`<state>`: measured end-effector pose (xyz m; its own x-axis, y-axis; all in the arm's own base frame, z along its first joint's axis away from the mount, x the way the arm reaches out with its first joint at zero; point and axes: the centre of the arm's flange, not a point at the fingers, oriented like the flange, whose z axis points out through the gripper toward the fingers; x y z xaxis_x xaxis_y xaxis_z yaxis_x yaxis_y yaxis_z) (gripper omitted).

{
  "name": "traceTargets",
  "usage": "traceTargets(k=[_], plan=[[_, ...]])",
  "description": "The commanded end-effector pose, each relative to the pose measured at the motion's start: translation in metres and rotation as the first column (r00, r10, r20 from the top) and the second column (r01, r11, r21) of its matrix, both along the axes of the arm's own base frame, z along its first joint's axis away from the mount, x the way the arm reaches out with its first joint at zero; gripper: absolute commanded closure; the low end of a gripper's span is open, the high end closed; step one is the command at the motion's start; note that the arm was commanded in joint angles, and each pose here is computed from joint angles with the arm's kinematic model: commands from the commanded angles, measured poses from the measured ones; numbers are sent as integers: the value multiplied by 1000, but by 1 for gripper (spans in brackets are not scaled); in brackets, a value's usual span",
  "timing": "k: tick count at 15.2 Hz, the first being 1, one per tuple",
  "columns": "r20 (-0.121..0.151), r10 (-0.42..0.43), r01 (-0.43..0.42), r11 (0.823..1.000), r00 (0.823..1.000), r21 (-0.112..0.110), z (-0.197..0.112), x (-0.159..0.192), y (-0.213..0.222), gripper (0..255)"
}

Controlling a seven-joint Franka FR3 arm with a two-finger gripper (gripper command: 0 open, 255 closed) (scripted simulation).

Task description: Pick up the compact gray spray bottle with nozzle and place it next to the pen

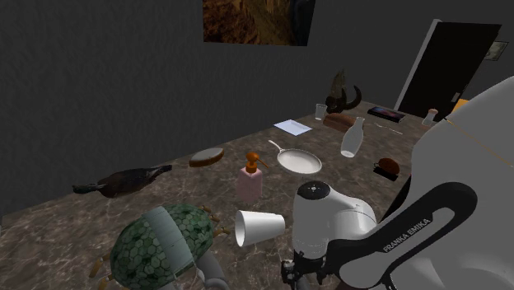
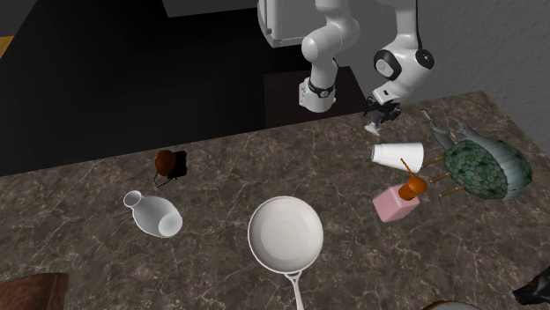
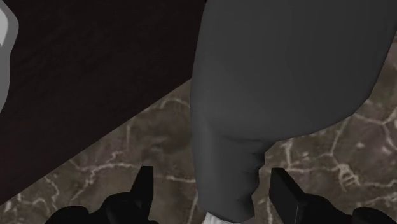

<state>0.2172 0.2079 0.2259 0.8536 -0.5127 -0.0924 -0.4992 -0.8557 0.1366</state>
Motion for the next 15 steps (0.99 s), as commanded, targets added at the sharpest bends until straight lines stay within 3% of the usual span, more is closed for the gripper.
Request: traceTargets(k=[1,4,8,15], plan=[[0,0,0,1000,1000,0,0,0,0,0],[0,0,0,1000,1000,0,0,0,0,0],[0,0,0,1000,1000,0,49,7,4,0],[0,0,0,1000,1000,0,49,7,4,0]])
